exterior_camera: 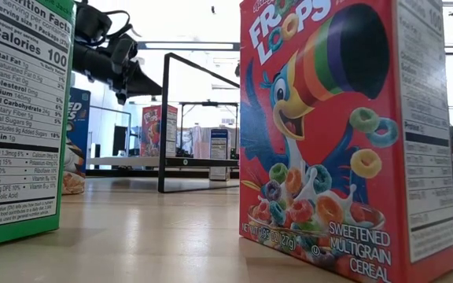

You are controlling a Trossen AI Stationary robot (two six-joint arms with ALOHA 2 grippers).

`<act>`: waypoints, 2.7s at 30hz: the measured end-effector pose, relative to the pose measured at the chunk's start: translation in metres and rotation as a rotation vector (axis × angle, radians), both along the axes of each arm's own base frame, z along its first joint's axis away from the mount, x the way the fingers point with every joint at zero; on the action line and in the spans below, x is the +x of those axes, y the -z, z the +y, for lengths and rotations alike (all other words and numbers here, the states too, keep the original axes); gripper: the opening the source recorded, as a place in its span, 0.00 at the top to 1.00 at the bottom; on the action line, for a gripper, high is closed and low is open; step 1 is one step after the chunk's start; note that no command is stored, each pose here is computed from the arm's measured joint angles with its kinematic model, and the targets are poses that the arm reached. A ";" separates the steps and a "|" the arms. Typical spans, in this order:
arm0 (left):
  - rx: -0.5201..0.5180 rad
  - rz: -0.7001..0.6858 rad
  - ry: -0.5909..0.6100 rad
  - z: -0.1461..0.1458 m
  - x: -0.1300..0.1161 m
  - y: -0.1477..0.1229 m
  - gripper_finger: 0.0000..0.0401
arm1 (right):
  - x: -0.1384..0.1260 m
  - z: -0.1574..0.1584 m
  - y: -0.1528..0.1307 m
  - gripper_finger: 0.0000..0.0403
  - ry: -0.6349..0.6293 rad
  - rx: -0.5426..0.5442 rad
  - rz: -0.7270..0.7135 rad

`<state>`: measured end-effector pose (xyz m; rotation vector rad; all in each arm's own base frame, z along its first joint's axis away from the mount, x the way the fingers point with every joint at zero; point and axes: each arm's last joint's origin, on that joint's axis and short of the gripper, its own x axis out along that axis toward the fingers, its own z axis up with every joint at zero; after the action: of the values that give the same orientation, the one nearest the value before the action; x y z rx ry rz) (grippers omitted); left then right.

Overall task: Stack cereal on shelf
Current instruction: Put the top green cereal on the shelf

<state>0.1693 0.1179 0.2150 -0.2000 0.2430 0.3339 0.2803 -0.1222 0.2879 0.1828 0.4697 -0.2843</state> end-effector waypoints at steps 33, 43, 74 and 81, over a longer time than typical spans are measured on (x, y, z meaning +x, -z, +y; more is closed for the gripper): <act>0.019 0.011 0.039 -0.006 0.004 0.000 0.99 | -0.063 -0.024 0.038 0.26 0.853 0.335 0.443; 0.027 0.018 0.039 -0.006 0.004 0.001 0.99 | -0.054 -0.035 0.061 0.27 0.893 0.394 0.500; 0.048 0.036 0.032 -0.007 0.002 0.007 0.99 | -0.026 -0.039 -0.009 0.61 0.663 0.287 0.457; 0.038 -0.011 0.002 -0.007 -0.005 0.019 0.99 | -0.006 -0.019 -0.065 0.61 0.532 0.178 0.324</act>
<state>0.1645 0.1108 0.1957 -0.1641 0.2253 0.3351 0.2741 -0.1408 0.3528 0.4406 0.7662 -0.8014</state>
